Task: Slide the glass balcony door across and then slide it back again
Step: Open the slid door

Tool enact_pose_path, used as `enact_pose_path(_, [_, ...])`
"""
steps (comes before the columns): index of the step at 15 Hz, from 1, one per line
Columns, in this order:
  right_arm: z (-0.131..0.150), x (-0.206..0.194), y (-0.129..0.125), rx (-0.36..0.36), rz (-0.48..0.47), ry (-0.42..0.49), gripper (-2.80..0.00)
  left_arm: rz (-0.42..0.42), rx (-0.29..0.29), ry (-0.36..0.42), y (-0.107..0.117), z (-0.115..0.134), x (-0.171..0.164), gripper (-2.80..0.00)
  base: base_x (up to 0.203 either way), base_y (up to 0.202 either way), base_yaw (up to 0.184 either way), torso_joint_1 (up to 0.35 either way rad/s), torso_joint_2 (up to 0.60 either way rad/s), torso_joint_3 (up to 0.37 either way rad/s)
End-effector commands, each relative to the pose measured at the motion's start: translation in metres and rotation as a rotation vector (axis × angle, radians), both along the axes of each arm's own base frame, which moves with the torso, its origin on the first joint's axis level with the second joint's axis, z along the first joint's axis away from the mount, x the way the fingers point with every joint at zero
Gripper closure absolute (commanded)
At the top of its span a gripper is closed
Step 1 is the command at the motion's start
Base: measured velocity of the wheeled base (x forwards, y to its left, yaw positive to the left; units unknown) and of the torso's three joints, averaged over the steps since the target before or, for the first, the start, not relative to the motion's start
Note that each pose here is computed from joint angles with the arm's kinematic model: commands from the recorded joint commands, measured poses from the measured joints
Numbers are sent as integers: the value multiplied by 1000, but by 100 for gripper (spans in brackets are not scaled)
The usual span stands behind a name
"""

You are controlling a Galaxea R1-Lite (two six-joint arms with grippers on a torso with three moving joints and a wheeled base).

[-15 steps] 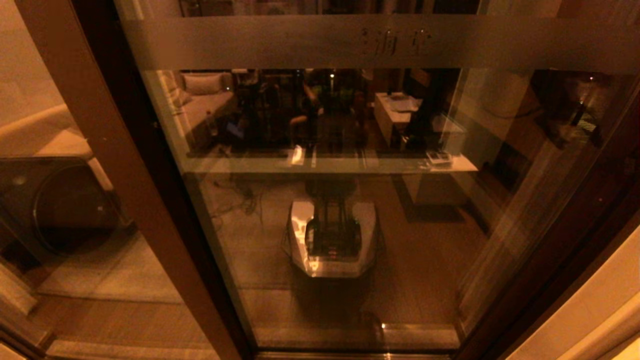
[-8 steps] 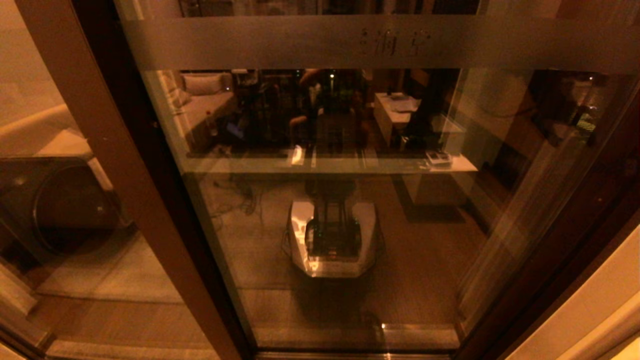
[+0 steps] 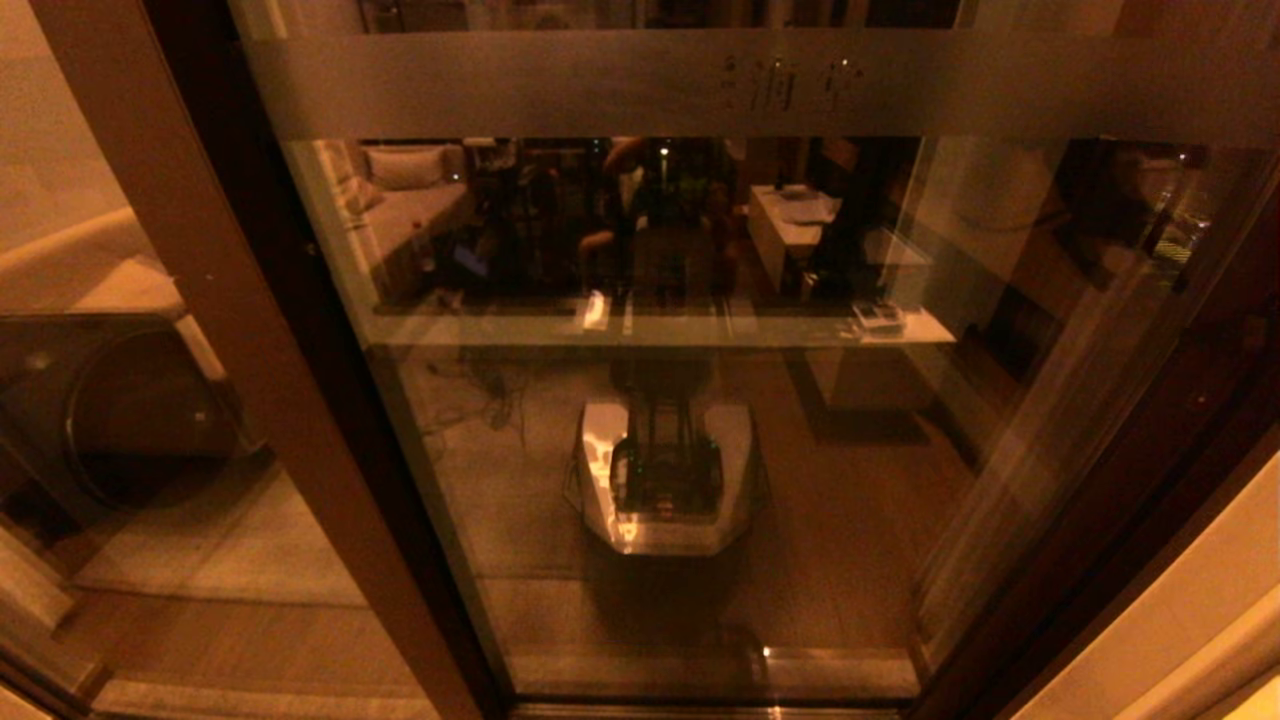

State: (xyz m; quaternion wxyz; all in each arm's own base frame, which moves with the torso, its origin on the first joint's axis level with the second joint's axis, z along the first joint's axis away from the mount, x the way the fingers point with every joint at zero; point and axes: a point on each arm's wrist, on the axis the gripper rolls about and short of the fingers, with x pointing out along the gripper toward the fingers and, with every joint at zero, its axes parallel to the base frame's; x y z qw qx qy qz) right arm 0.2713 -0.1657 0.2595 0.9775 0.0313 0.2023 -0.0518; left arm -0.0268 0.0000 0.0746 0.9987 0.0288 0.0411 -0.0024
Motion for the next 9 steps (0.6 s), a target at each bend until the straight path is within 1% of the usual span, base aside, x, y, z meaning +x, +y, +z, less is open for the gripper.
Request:
enact_pose_path(1, [-1, 1, -1, 1, 1, 2, -280, -1, 1, 0, 0, 0, 0, 0, 0, 0, 0, 0, 0, 0])
enact_pose_path(3, [-3, -1, -3, 3, -5, 7, -280, 1, 1, 0, 0, 0, 0, 0, 0, 0, 0, 0, 0, 0])
enact_pose_path(4, [-2, -4, -9, -1, -26, -1, -280, 1, 1, 0, 0, 0, 0, 0, 0, 0, 0, 0, 0, 0])
enact_pose_path(6, [0, -2, -17, -31, -44, -44, -280, 1, 1, 0, 0, 0, 0, 0, 0, 0, 0, 0, 0, 0])
enact_pose_path(7, [-2, 0, -19, -43, -47, -58, -280, 1, 1, 0, 0, 0, 0, 0, 0, 0, 0, 0, 0, 0])
enact_pose_path(9, [-12, 3, -28, -54, -59, -56, -280, 1, 1, 0, 0, 0, 0, 0, 0, 0, 0, 0, 0, 0])
